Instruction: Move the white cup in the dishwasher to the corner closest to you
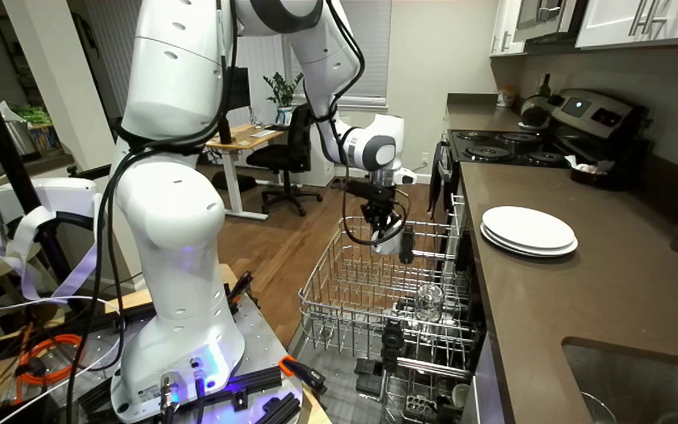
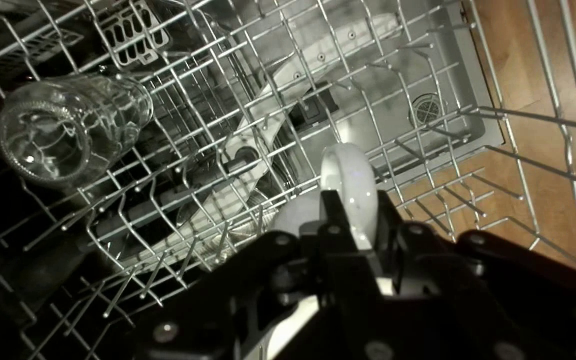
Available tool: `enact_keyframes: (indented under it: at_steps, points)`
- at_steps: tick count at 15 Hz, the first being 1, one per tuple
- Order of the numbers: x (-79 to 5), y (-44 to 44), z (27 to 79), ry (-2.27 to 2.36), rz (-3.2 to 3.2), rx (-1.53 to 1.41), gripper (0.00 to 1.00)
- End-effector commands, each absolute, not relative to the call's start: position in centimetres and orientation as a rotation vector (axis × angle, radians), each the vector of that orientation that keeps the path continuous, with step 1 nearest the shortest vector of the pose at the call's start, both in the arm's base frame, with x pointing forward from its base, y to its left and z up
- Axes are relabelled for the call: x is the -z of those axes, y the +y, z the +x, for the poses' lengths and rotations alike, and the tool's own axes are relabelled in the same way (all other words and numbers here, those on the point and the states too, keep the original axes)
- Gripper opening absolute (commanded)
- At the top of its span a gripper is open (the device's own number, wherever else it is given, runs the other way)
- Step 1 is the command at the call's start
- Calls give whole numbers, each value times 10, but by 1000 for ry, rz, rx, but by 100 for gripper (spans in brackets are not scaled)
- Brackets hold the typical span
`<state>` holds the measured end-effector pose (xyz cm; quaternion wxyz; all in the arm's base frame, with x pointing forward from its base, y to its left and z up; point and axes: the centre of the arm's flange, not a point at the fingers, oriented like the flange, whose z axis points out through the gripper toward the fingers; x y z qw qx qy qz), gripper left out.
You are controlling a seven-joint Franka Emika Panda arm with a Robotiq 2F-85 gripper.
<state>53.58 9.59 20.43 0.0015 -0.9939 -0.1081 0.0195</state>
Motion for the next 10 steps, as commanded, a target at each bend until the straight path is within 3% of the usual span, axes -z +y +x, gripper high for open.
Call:
enact_keyframes:
  at_steps: [1, 10]
  points:
    - [-205, 95, 490, -314, -3108, 13, 10]
    - [-169, 100, 411, -173, -3050, 220, 10]
